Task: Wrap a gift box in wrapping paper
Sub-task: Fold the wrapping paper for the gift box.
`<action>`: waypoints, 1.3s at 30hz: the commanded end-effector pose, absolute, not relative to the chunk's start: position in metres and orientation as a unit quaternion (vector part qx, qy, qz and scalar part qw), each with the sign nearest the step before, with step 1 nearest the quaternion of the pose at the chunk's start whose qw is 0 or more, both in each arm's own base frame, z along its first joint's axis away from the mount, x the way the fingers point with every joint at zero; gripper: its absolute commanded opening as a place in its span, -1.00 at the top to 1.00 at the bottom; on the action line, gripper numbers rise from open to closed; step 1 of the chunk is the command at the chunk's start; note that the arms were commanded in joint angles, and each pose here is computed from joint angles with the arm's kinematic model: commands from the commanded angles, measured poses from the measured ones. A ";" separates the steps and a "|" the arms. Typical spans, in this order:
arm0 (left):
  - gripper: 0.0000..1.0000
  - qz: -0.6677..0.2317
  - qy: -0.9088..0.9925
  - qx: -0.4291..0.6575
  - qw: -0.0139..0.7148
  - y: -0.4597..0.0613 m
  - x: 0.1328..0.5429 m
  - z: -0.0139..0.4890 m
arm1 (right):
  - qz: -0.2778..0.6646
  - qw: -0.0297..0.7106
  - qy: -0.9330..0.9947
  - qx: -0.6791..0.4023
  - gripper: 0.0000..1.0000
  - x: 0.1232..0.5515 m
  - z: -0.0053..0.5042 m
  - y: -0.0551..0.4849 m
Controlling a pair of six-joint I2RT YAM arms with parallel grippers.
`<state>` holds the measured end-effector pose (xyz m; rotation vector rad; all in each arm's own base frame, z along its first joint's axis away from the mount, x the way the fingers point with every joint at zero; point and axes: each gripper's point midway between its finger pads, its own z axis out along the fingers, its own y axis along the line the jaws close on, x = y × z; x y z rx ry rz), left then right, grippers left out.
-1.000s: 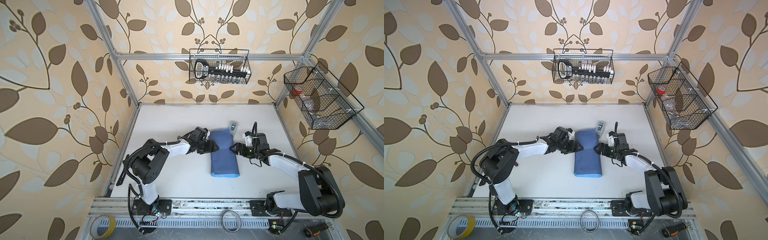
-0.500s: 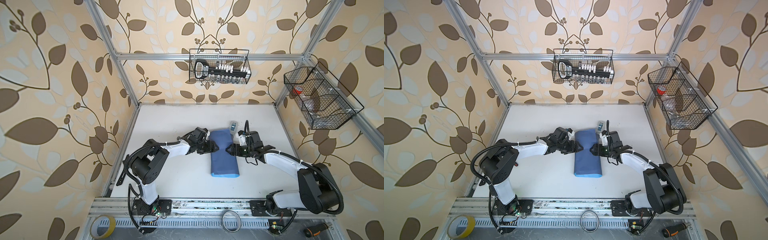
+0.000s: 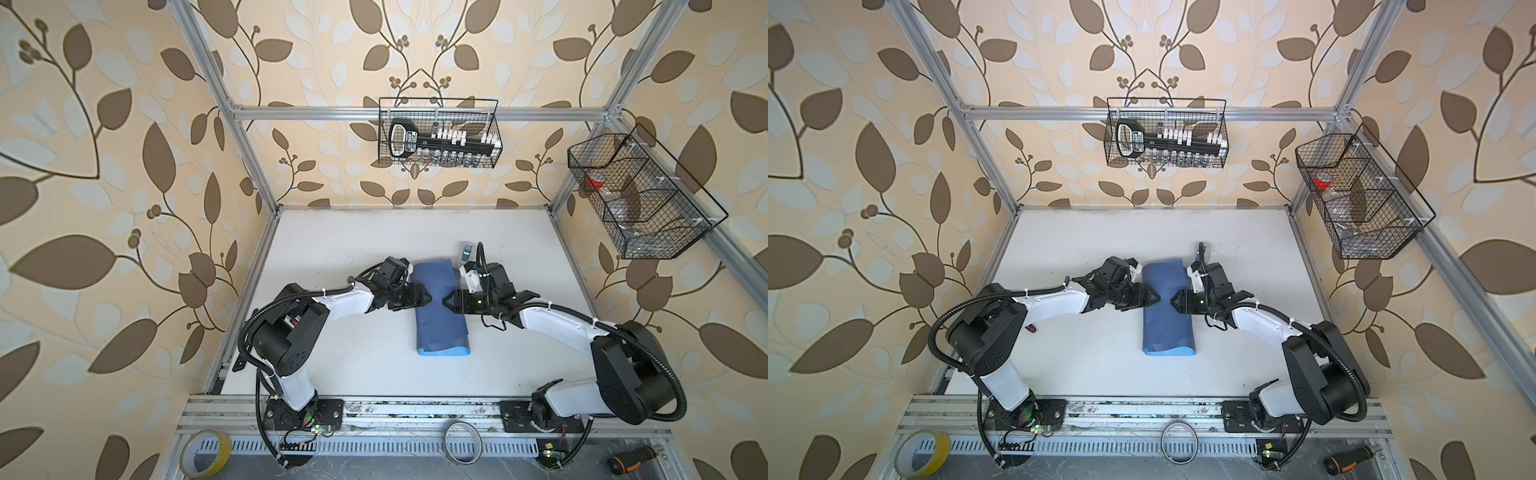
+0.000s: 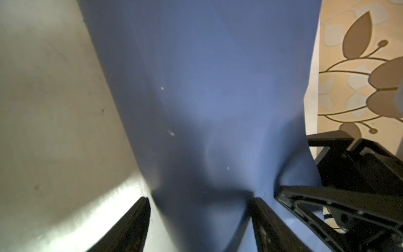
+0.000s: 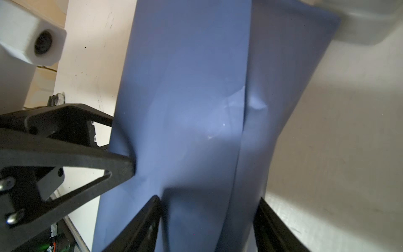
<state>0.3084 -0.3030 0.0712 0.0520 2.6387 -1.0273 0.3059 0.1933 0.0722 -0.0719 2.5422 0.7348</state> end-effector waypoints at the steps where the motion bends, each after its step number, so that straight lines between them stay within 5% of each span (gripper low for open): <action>1: -0.49 -0.303 0.946 -0.002 0.116 -0.270 0.291 0.040 | 0.290 0.223 0.930 -0.037 -0.31 0.300 0.068 0.216; 23: -0.51 -0.295 0.950 0.001 0.097 -0.256 0.278 0.026 | 0.257 0.233 0.936 -0.055 -0.76 0.317 0.083 0.192; 39: -0.65 -0.336 0.930 -0.004 0.146 -0.270 0.301 0.075 | 0.243 0.187 0.951 -0.035 -0.53 0.306 0.038 0.180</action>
